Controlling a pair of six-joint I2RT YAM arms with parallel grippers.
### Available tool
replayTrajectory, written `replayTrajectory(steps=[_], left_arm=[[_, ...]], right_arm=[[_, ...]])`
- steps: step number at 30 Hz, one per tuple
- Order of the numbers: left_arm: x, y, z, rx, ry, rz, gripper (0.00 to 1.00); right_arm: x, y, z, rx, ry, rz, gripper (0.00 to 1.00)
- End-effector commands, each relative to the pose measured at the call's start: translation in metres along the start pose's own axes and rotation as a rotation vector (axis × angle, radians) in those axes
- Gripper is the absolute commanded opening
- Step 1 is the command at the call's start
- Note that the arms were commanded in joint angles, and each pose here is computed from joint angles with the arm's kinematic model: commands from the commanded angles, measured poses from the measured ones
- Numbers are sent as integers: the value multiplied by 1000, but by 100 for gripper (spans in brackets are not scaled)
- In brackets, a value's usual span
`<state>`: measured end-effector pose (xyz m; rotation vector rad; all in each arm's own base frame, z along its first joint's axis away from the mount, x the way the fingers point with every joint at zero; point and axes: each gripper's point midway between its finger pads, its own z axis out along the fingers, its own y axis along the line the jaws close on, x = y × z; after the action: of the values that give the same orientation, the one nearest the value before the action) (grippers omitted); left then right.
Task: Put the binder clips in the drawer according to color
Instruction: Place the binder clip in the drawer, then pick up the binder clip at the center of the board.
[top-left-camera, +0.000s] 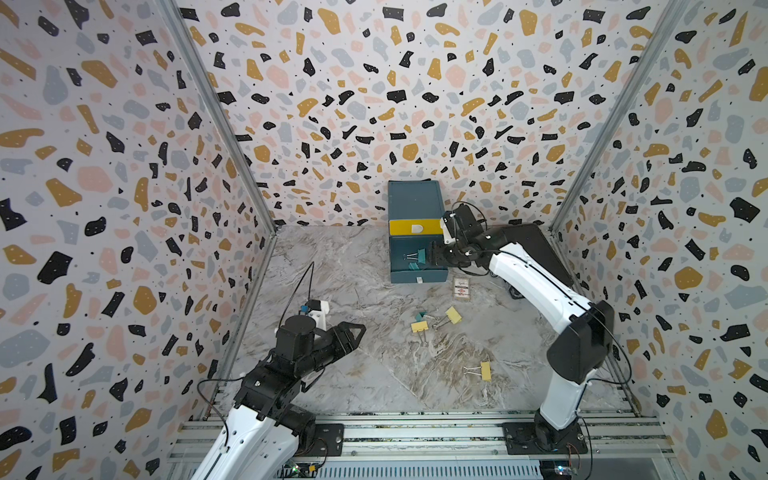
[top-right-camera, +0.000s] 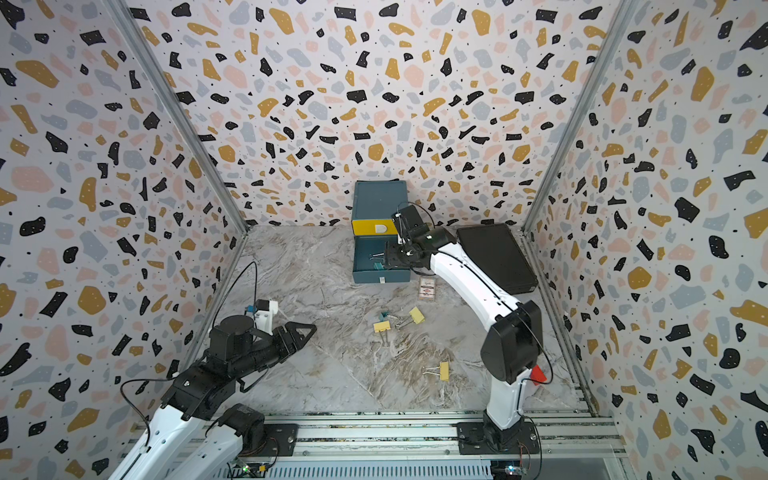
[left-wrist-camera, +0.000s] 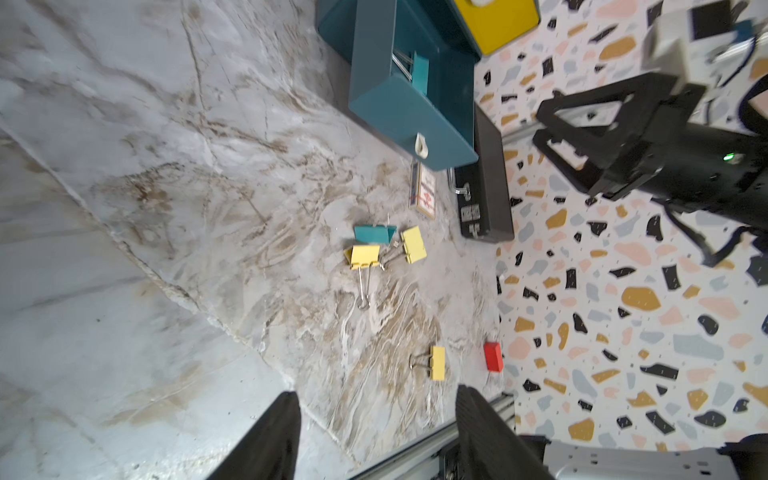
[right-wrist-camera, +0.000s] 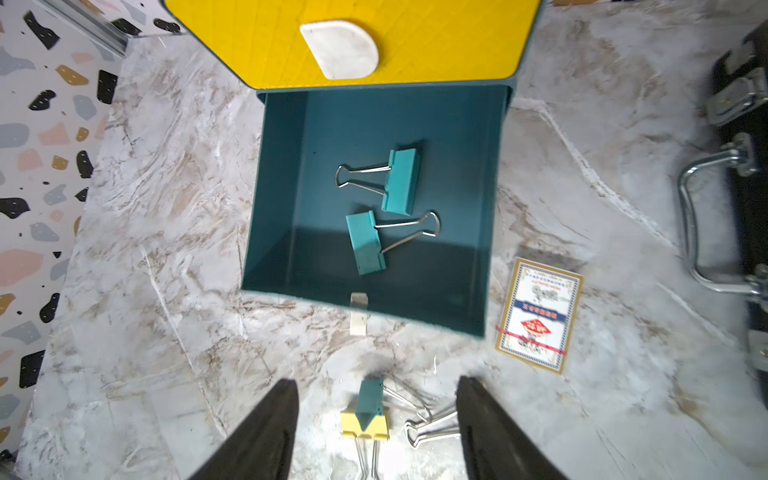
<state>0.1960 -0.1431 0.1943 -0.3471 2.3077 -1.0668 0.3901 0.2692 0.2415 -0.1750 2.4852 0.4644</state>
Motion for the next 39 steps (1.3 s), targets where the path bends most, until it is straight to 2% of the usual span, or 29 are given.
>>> replayTrajectory(steps=[1, 4, 9, 16, 20, 23, 27, 39], left_arm=[[17, -10, 0, 53, 116, 98, 63], [28, -6, -4, 44, 159, 124, 63], [30, -6, -10, 51, 154, 131, 63], [28, -13, -15, 66, 143, 136, 63], [28, -13, -15, 65, 145, 139, 63], [28, -13, -14, 69, 144, 133, 63], [26, -16, -16, 77, 135, 133, 63], [24, -20, -17, 81, 131, 138, 62]], right_arm=[[36, 5, -2, -10, 15, 19, 65], [74, 12, 9, -10, 31, 2, 64], [115, 24, 36, 8, 113, -58, 66], [147, 15, 67, 73, 189, -350, 73], [152, 6, 77, 86, 199, -550, 79], [152, 8, 84, 76, 207, -636, 81], [151, 12, 97, 51, 233, -647, 79], [144, 10, 117, 53, 248, -605, 61]])
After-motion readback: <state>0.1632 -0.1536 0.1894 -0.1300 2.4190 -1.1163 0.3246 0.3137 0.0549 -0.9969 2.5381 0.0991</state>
